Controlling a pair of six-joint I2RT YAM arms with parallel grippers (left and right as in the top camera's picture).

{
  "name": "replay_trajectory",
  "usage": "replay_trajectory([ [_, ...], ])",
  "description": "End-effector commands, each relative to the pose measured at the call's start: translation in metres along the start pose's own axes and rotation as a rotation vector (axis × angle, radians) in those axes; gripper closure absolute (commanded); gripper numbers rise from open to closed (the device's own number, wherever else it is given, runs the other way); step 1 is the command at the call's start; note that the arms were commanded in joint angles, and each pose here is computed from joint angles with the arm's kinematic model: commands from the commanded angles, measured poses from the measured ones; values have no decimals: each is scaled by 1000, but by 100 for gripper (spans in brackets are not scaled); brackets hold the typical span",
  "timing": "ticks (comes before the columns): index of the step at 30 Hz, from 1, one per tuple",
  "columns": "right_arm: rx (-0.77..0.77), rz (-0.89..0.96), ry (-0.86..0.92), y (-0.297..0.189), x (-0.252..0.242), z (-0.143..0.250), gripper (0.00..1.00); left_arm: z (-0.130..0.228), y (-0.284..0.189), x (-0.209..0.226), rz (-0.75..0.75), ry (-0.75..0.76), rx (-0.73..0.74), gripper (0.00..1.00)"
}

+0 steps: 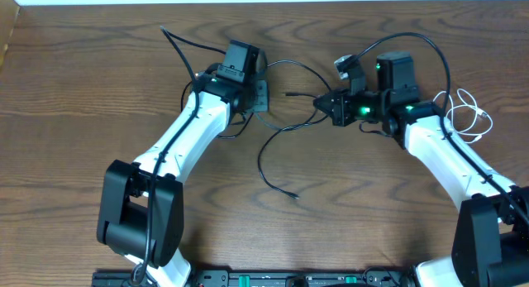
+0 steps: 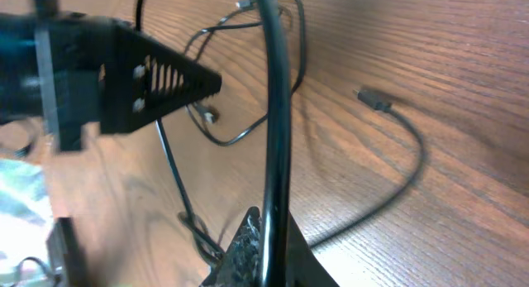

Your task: Untangle cables

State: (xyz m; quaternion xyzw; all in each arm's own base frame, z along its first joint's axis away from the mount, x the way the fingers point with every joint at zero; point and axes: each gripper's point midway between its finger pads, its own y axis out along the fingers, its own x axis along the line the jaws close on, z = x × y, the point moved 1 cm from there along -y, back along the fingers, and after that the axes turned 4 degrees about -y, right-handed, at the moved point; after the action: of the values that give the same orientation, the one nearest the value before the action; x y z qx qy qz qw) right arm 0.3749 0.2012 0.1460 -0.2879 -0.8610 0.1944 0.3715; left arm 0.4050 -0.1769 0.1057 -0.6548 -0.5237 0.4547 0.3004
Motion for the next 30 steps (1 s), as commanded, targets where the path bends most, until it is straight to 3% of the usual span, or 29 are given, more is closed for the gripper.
replay_trajectory([
  [1, -7, 91, -56, 3, 0, -3, 99, 15, -5, -28, 114, 23, 64, 93],
  [6, -18, 207, -72, 8, -8, -5, 98, 22, -4, -39, 132, 52, 75, 93],
  [11, -31, 306, -51, 15, -22, -6, 80, 22, -4, -40, 133, 54, 77, 93],
  [14, -45, 313, -42, 23, -29, -7, 76, 22, -4, -40, 133, 54, 77, 92],
  [19, -86, 353, 6, 39, -50, -10, 80, 25, -5, -46, 173, 76, 93, 93],
  [23, -95, 483, 29, 43, -80, -4, 99, 24, -5, -43, 159, 78, 87, 93],
  [30, -74, 1006, -1, -24, -147, 3, 99, 11, -15, 38, -262, 26, 3, 93],
])
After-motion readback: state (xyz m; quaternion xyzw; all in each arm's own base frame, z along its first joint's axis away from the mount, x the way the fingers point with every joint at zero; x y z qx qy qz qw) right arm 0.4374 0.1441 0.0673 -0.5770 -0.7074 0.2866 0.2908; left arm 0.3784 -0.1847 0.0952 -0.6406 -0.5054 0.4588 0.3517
